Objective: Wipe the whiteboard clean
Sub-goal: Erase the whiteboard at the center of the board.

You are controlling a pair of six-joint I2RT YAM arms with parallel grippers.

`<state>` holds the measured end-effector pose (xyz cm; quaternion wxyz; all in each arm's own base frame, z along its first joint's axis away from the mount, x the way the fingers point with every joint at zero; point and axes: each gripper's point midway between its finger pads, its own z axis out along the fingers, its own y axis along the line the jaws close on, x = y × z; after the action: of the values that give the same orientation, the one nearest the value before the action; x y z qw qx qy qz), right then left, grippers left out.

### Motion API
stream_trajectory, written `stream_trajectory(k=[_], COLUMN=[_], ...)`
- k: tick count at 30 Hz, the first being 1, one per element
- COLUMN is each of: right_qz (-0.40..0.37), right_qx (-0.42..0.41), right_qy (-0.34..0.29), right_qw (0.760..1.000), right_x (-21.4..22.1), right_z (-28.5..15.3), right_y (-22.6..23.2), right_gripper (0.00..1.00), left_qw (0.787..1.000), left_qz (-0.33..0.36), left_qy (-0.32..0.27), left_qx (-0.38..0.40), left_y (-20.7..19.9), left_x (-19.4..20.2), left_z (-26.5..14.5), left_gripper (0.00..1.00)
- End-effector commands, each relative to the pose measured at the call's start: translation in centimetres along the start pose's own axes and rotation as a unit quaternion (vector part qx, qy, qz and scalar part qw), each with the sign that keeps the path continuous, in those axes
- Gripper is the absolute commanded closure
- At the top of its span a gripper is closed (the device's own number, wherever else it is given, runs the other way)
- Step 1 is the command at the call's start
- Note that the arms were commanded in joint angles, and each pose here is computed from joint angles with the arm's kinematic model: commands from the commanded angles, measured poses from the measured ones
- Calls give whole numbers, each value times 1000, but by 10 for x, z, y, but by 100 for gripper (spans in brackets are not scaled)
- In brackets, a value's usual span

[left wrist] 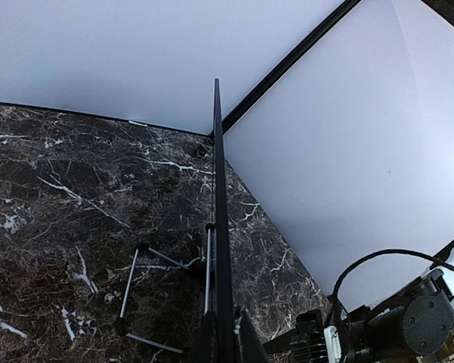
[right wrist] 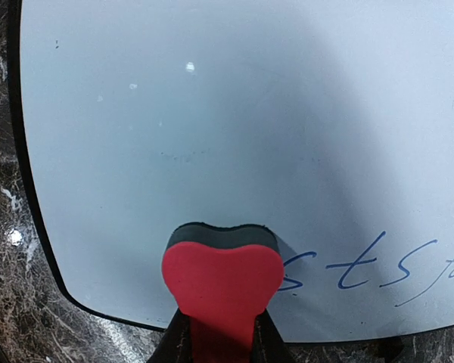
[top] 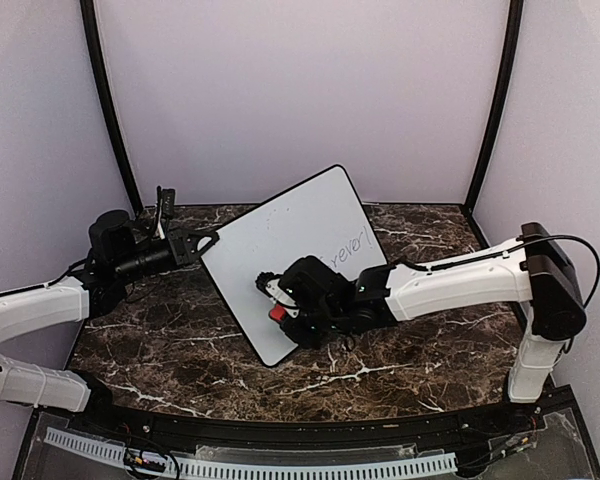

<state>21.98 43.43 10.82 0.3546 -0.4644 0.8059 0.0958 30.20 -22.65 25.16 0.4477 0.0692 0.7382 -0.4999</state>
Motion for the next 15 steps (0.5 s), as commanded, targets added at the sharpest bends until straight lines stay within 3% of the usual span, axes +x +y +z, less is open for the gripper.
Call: stream_trajectory(k=[1, 9, 15], right_qz=[10, 41, 49], right_qx=[-7, -13, -8], right_qy=[-4, 19, 6], right_qw=[1000, 999, 999], right_x=[6, 45, 33], right_z=[11, 8, 8], right_y=[-1, -7, -20], right_gripper=[83, 83, 83], left_qw=[996, 996, 996], left_qz=[26, 23, 23], left_qy=[-42, -39, -39], left_qx=[68, 73, 74], left_y=[-44, -45, -45], left_x=[-28, -27, -27], left_z=[-9, -8, -8], left_gripper=[100, 100, 100])
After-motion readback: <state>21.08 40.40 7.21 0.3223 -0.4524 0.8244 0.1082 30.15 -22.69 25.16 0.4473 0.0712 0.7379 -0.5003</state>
